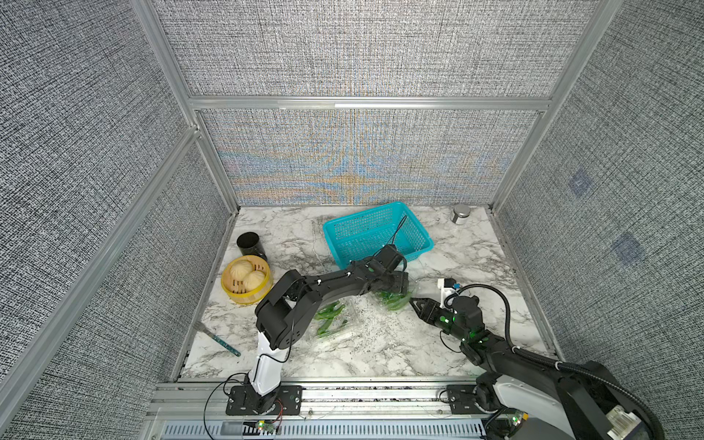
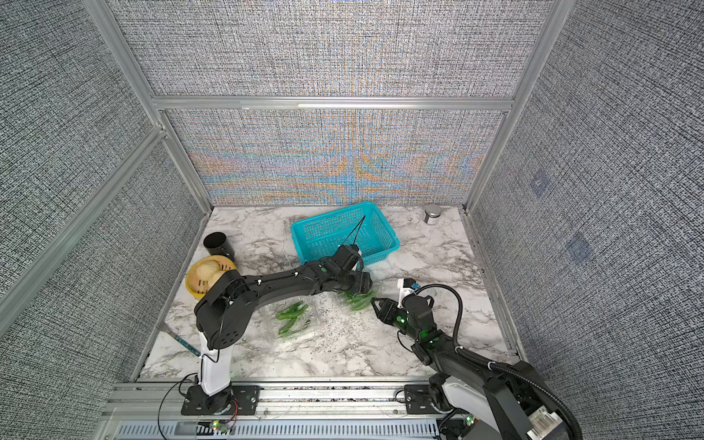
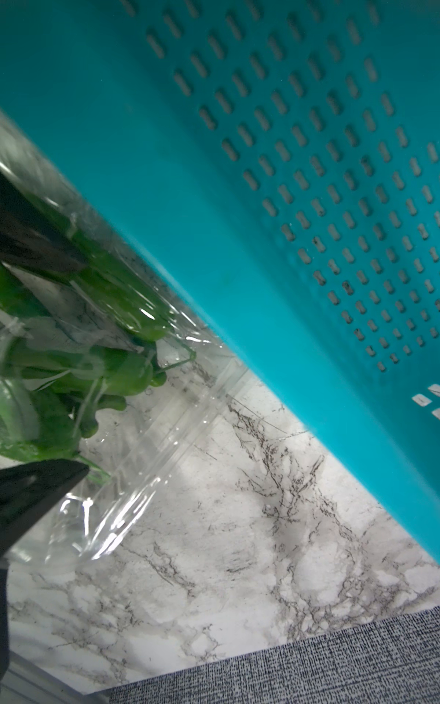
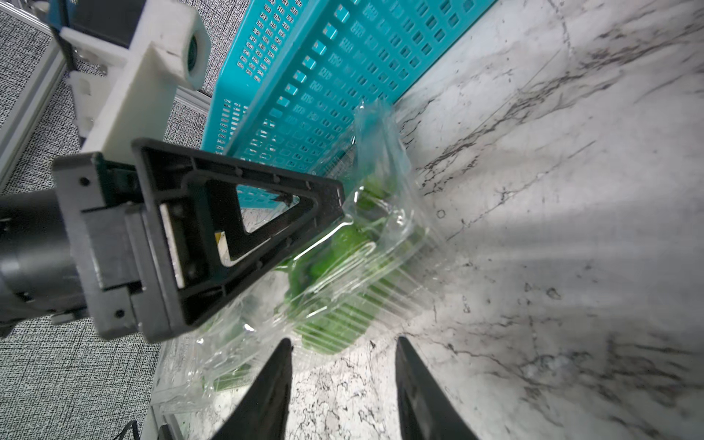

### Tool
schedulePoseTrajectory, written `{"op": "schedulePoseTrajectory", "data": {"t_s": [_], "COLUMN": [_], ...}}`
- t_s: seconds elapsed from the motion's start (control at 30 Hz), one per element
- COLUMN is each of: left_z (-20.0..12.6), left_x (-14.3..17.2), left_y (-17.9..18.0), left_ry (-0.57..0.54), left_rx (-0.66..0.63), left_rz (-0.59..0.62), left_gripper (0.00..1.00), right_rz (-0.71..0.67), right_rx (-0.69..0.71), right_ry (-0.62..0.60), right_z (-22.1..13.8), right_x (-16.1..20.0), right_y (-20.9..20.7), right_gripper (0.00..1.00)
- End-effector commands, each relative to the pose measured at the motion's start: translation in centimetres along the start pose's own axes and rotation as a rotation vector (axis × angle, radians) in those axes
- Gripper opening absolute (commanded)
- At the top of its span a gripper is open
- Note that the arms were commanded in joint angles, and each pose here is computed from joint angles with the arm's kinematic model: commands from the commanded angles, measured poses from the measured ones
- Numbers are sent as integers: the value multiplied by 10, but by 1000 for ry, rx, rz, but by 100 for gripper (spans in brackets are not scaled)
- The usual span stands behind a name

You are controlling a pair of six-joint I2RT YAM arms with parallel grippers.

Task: Take small green peppers out of containers
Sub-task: Open the packing box at the center of the board.

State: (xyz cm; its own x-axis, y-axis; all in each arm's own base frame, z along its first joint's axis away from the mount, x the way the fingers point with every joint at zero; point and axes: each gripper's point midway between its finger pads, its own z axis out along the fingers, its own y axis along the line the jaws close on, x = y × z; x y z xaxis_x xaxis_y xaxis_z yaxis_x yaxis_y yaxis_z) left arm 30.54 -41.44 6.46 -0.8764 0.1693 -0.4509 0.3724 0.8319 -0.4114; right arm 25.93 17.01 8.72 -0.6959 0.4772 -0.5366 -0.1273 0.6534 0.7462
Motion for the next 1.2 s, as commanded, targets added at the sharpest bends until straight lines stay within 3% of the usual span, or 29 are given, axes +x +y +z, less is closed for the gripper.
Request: {"op": "schedulePoseTrajectory", "data": {"t_s": [0.0,0.77,1.0,1.17], "left_z": [7,13,15,12], "left_x": [38,45,48,48], "left_y": [16,11,9,12], "left_ry": [146,159,161,158], "left_rx": [-36,17,35,17], "left_rz": [-34,-78,-99,-90], "left_gripper": [78,78,78,78], "right_rz": [-13,8,28,34], "right_rx": [-25,68,118,147], "right_ry": [-54,-108,-100,-82], "right_z": [0,8,13,12], "right_x": [-13,-21,-19,-13], "right_y": [9,1,-5,-9], "right_gripper": [45,52,42,40]}}
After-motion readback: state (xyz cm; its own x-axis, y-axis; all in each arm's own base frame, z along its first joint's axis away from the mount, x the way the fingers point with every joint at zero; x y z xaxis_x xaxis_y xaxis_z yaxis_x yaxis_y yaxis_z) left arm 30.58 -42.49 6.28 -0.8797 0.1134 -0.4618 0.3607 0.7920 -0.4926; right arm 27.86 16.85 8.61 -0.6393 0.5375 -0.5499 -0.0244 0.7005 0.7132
